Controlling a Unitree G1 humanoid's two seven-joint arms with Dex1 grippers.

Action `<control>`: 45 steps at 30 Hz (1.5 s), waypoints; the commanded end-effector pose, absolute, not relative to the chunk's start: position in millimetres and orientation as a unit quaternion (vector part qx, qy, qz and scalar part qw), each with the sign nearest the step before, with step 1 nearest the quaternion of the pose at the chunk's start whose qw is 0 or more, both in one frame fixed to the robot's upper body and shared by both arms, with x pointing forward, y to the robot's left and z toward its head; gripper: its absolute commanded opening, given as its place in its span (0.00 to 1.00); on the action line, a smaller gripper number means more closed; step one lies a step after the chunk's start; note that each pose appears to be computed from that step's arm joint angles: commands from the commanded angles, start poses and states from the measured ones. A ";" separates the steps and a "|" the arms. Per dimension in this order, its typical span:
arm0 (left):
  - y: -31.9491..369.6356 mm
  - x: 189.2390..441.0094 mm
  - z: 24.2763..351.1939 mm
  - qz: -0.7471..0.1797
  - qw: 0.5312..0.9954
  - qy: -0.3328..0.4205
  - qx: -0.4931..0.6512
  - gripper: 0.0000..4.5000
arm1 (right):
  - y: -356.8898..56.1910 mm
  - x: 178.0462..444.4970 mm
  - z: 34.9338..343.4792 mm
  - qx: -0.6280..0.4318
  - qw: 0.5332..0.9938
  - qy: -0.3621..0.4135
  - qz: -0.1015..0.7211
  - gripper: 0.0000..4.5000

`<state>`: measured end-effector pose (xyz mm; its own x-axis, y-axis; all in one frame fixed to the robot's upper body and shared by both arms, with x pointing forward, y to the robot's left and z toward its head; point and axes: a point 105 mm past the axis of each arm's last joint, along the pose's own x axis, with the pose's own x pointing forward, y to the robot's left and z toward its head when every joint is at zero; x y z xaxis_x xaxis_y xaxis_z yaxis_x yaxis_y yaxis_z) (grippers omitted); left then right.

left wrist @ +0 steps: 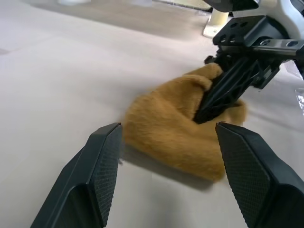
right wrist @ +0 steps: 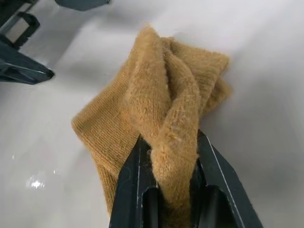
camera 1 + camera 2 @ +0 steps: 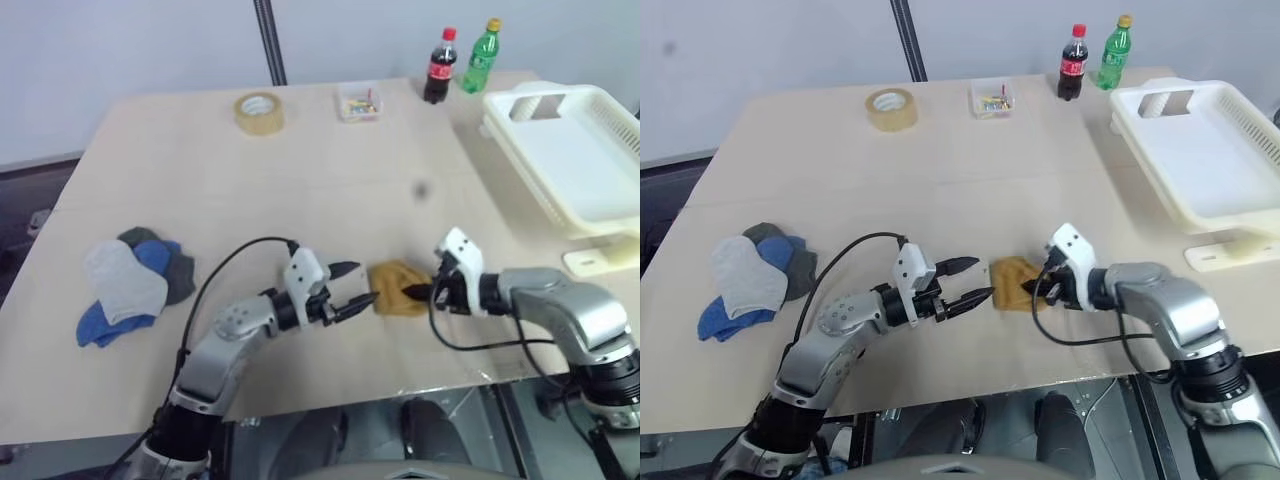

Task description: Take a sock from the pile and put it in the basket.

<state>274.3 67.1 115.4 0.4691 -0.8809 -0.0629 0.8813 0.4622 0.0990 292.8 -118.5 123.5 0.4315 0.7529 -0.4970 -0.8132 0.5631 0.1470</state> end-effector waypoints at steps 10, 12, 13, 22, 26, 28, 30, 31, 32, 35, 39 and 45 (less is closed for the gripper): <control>26.9 277.2 198.3 -0.526 0.839 -0.132 0.047 0.75 | -206.0 340.0 262.0 -0.091 0.906 0.153 0.383 0.00; 26.6 277.9 201.9 -0.524 0.840 -0.136 0.044 0.75 | -219.1 346.5 273.2 -0.086 0.912 0.152 0.371 0.00; 26.4 277.9 202.1 -0.524 0.839 -0.136 0.047 0.75 | -232.8 354.5 275.8 -0.088 0.921 0.159 0.343 0.00; 27.2 278.7 206.3 -0.519 0.842 -0.141 0.038 0.75 | -306.7 391.7 280.2 -0.048 0.960 0.163 0.221 0.00; 30.1 280.7 209.3 -0.512 0.846 -0.146 0.036 0.75 | -325.5 394.5 268.2 -0.019 0.967 0.171 0.186 0.00; 31.2 281.9 210.5 -0.510 0.847 -0.147 0.036 0.75 | -333.1 393.6 258.6 -0.014 0.968 0.182 0.172 0.00; 32.0 282.7 211.8 -0.508 0.847 -0.149 0.036 0.75 | -341.8 394.3 253.5 -0.008 0.972 0.182 0.146 0.00; 32.2 282.6 213.4 -0.508 0.847 -0.152 0.032 0.75 | -346.1 394.6 251.8 -0.003 0.975 0.180 0.131 0.00; 32.4 282.3 215.0 -0.508 0.846 -0.157 0.033 0.75 | -349.1 394.6 250.3 0.002 0.976 0.179 0.121 0.00; 31.7 281.6 216.2 -0.510 0.845 -0.159 0.031 0.75 | -358.1 393.6 243.6 0.008 0.979 0.184 0.092 0.00; 29.4 279.3 215.3 -0.519 0.840 -0.159 0.026 0.75 | -367.6 395.0 243.2 0.015 0.984 0.171 0.052 0.22; 25.5 274.7 222.7 -0.537 0.825 -0.177 0.016 0.75 | -370.9 393.1 239.5 0.014 0.983 0.178 0.046 0.80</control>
<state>284.6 29.1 205.6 0.4153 -0.8834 0.2171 0.8758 0.4528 0.1674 394.1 -367.2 227.6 0.9166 0.1038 -0.3860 -0.0892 0.9945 0.0556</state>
